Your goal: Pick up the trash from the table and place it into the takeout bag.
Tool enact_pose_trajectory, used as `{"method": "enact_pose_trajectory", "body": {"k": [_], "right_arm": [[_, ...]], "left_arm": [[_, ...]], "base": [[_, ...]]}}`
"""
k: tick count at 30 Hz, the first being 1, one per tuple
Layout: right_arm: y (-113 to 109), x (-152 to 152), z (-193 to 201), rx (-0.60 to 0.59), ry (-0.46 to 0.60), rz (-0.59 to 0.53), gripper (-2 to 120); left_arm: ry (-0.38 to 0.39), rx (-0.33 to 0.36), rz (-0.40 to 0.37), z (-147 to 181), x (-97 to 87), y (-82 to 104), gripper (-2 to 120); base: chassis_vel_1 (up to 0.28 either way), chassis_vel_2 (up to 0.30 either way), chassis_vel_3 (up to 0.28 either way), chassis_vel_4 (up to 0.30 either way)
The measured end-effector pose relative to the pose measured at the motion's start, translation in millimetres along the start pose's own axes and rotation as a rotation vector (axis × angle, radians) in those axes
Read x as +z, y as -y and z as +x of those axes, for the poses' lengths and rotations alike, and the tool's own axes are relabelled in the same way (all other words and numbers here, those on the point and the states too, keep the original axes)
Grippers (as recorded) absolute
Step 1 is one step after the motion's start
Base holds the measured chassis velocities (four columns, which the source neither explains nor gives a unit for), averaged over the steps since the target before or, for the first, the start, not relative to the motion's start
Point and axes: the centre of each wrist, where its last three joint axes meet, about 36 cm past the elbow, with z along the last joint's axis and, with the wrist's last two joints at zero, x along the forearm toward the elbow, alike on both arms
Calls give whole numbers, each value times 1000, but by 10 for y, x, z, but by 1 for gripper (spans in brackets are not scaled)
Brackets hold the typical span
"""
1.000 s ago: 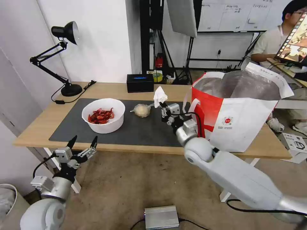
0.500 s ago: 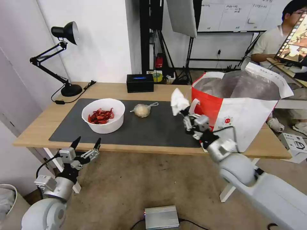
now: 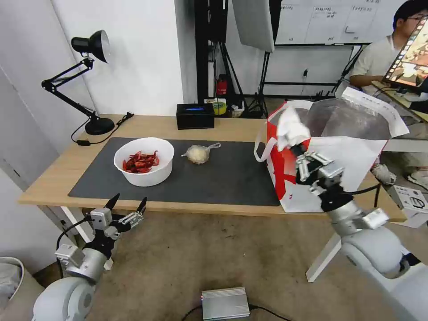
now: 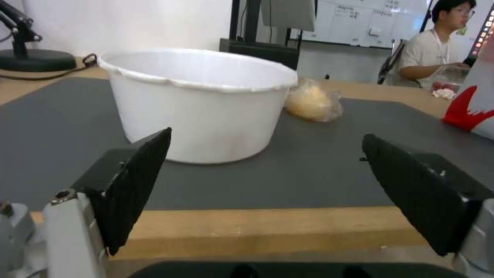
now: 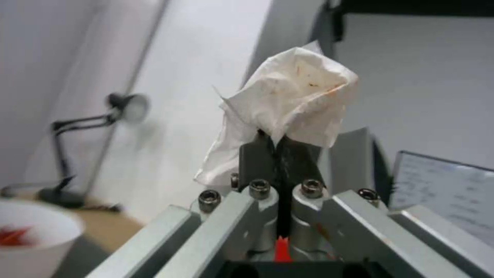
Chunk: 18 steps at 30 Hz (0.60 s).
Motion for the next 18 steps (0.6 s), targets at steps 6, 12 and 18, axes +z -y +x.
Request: {"method": "enact_pose_trajectory", "body": {"k": [6, 12, 18], "right_arm": [[230, -154, -87, 122, 17, 7, 0], [512, -379, -225, 220, -38, -3, 0], [768, -682, -391, 258, -163, -34, 0]], "left_arm": [[-24, -5, 4, 60, 54, -1, 100], [-27, -6, 7, 58, 74, -4, 100], [-21, 6, 12, 18, 74, 30, 100]], "base": [[0, 0, 0, 0], [0, 0, 0, 0], [0, 0, 0, 0]]}}
